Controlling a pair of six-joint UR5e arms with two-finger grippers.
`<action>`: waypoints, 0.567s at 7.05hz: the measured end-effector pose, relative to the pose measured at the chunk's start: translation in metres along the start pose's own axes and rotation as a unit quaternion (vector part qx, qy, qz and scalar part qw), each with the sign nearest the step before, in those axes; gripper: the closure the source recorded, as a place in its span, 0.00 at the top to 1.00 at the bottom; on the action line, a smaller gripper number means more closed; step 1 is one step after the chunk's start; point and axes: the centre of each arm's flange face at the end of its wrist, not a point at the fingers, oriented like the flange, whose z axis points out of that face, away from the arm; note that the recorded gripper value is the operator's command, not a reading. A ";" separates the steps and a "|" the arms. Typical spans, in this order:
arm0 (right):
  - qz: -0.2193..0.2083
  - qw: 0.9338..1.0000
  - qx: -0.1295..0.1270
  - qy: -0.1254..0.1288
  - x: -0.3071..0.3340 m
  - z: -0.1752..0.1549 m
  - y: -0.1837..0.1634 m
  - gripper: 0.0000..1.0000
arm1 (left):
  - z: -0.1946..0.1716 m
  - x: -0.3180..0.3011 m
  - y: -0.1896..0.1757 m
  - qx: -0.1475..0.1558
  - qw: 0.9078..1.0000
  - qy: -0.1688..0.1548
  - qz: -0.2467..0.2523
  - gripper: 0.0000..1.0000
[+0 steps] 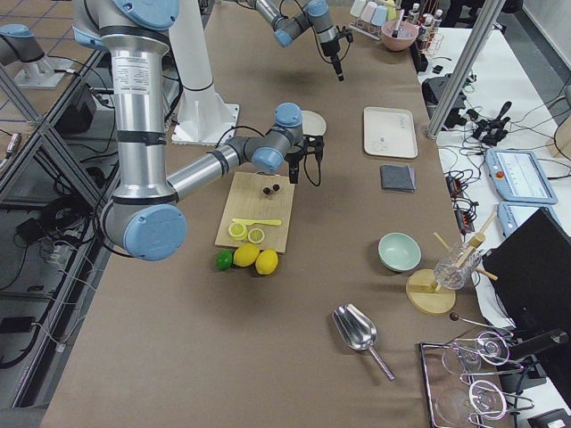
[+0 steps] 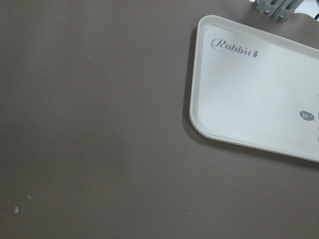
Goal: Place red cherry on plate
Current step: 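Release the bowl and withdraw the left arm while the right arm reaches toward the cherries, then grasp the two dark cherries on the cutting board with the right gripper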
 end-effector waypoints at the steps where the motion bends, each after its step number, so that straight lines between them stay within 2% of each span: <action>1: -0.024 1.000 -0.016 0.003 -0.007 0.010 0.025 0.99 | -0.006 -0.008 -0.017 0.010 1.000 -0.007 0.016 0.98; 3: -0.087 0.996 -0.019 0.027 -0.008 0.033 0.054 0.99 | -0.011 -0.021 -0.032 0.020 0.999 -0.017 0.021 0.98; 4: -0.100 0.994 -0.018 0.035 -0.005 0.037 0.057 0.99 | -0.011 -0.024 -0.033 0.020 0.999 -0.019 0.021 0.98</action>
